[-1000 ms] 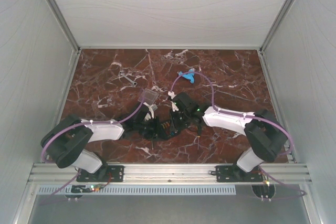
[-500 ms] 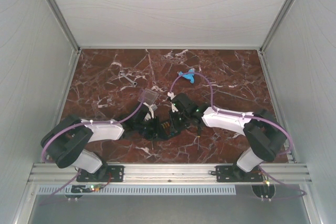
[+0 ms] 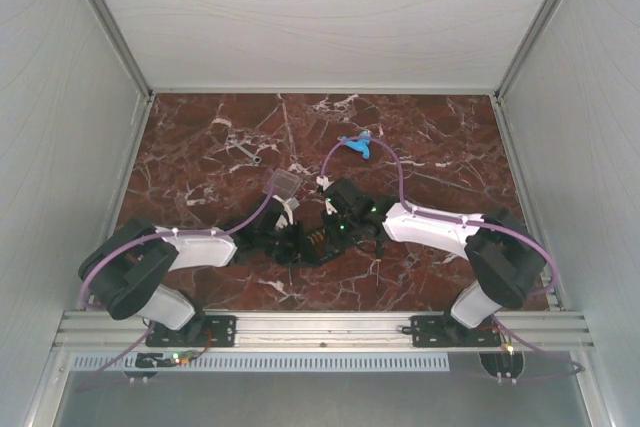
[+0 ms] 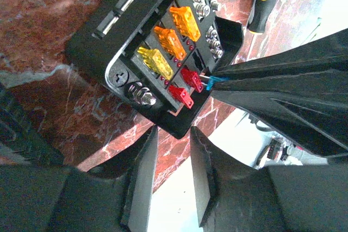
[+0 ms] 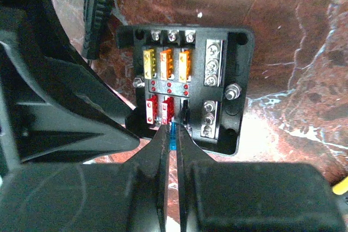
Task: Snap on the fuse box
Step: Pick up the fuse from the fuse box base, then install the fuse at the fuse box base.
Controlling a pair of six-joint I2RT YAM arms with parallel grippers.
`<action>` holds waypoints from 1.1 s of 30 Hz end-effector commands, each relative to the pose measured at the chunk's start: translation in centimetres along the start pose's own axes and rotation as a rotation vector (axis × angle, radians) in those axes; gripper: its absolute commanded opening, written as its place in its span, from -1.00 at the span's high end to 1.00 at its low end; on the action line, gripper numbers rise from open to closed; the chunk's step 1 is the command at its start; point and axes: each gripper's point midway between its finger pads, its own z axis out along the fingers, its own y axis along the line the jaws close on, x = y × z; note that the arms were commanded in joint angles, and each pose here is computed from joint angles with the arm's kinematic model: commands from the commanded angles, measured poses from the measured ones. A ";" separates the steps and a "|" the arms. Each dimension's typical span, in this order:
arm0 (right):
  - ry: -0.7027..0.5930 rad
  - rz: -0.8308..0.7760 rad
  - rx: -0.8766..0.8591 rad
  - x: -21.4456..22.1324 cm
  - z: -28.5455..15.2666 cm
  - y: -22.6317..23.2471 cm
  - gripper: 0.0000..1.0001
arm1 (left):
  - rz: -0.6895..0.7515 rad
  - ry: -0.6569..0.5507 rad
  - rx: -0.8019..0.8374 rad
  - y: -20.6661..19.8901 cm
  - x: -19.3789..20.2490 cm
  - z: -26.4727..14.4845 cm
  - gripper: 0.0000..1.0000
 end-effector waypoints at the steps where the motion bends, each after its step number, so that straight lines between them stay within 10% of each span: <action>1: -0.029 -0.064 0.045 -2.0 -1.3 -0.1 1.00 | 0.000 -0.036 0.050 -1.4 -1.1 0.4 0.39; 33: 0.200 -0.221 0.103 -1.5 0.4 -0.7 1.00 | -0.111 -0.140 0.054 0.2 -3.6 -1.6 0.03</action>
